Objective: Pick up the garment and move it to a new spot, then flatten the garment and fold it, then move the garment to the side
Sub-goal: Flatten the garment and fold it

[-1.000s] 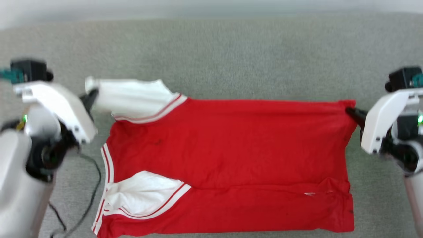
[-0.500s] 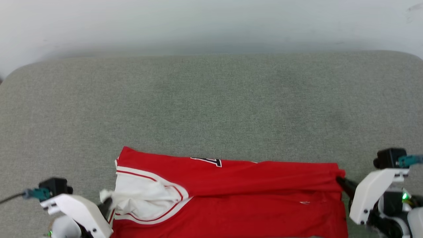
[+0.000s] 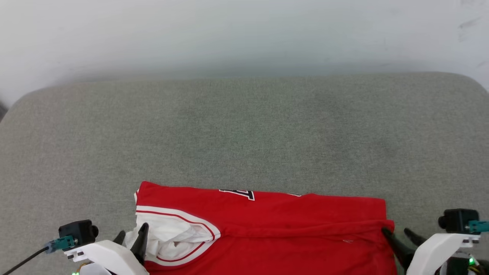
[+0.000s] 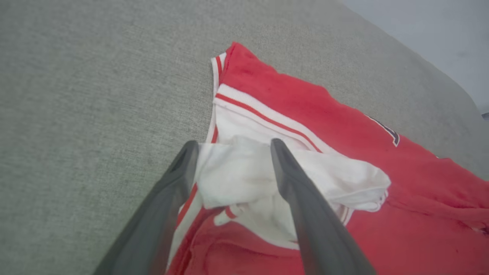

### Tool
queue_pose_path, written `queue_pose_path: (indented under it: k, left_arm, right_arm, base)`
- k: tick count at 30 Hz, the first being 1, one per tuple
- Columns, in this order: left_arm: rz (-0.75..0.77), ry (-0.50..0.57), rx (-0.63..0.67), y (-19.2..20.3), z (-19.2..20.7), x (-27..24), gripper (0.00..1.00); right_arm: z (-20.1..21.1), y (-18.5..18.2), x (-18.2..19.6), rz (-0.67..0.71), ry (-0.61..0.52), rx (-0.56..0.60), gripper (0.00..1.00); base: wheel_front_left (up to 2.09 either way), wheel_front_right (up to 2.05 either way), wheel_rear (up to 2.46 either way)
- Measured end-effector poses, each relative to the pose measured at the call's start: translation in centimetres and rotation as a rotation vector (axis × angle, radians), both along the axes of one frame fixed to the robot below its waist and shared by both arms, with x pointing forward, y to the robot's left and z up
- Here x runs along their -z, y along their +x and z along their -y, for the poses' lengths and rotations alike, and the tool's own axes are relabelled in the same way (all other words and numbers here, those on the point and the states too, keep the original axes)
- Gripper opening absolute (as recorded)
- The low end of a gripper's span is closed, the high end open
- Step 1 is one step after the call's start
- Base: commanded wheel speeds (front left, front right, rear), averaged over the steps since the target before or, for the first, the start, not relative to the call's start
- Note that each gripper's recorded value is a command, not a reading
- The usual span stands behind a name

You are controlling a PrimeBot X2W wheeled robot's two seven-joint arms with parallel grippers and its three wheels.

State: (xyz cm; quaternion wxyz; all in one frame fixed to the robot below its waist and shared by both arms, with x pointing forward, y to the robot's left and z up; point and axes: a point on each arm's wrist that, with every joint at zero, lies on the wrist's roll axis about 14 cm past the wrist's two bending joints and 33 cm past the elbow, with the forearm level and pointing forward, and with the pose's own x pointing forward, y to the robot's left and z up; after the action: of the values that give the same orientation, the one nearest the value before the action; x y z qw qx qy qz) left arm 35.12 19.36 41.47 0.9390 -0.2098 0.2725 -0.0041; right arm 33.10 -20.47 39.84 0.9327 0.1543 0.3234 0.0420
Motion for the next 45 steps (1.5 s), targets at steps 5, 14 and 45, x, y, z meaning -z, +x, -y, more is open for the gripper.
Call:
queue_pose_path:
  k: [5,14,45]
  left_arm:
    - [0.192,0.045,0.008,1.3,1.2,-3.9,1.0]
    - [0.552,0.167,-0.012,2.2,2.4,-10.8,1.0]
    - [0.725,0.28,-0.057,0.8,1.0,-15.2,1.0]
  right_arm:
    - [1.5,0.7,-4.0,0.143,-0.026,0.033,1.0]
    - [7.2,0.5,-6.9,0.136,-0.106,0.135,1.0]
    - [-3.5,1.3,3.4,-0.388,0.055,-0.165,0.0]
  base:
    - [0.0,0.0,0.0]
    - [0.0,0.0,0.0]
    - [0.0,0.0,0.0]
